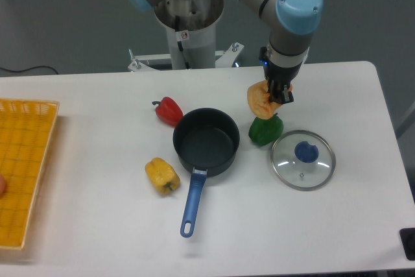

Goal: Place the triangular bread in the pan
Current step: 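Lift the held triangular bread slice up from above the green pepper, then carry the bread over the black saucepan and lower it inside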

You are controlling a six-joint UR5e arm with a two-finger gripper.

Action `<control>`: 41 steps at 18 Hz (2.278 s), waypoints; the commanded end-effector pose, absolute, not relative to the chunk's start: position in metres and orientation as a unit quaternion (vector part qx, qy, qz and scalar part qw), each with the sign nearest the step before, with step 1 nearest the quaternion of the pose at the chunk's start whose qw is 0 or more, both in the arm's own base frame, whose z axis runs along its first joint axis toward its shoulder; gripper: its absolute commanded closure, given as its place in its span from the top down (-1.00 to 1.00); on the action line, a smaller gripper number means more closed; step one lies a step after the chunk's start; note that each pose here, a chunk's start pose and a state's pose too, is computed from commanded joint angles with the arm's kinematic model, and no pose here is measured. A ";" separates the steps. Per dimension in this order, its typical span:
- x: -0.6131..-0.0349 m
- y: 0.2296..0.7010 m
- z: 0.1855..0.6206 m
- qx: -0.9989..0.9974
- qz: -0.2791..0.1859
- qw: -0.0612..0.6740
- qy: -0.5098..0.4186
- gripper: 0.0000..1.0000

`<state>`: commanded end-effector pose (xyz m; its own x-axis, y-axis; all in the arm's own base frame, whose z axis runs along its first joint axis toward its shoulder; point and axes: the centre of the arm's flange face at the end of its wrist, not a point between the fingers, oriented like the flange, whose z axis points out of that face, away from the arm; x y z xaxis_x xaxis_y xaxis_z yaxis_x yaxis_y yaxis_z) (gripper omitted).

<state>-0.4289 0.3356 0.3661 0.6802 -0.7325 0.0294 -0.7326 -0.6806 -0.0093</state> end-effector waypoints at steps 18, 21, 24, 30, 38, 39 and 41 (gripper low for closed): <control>-0.391 0.361 0.386 0.940 0.002 0.004 -0.342 -1.00; -0.381 0.374 0.384 0.946 0.001 0.005 -0.325 -1.00; -0.365 0.394 0.379 0.959 0.002 0.005 -0.282 -1.00; -0.341 0.438 0.359 0.974 -0.011 -0.001 -0.226 -1.00; -0.322 0.456 0.328 0.979 -0.001 0.009 -0.204 -1.00; -0.321 0.456 0.325 0.980 0.001 0.009 -0.201 -1.00; -0.318 0.452 0.314 0.980 0.010 0.015 -0.199 -1.00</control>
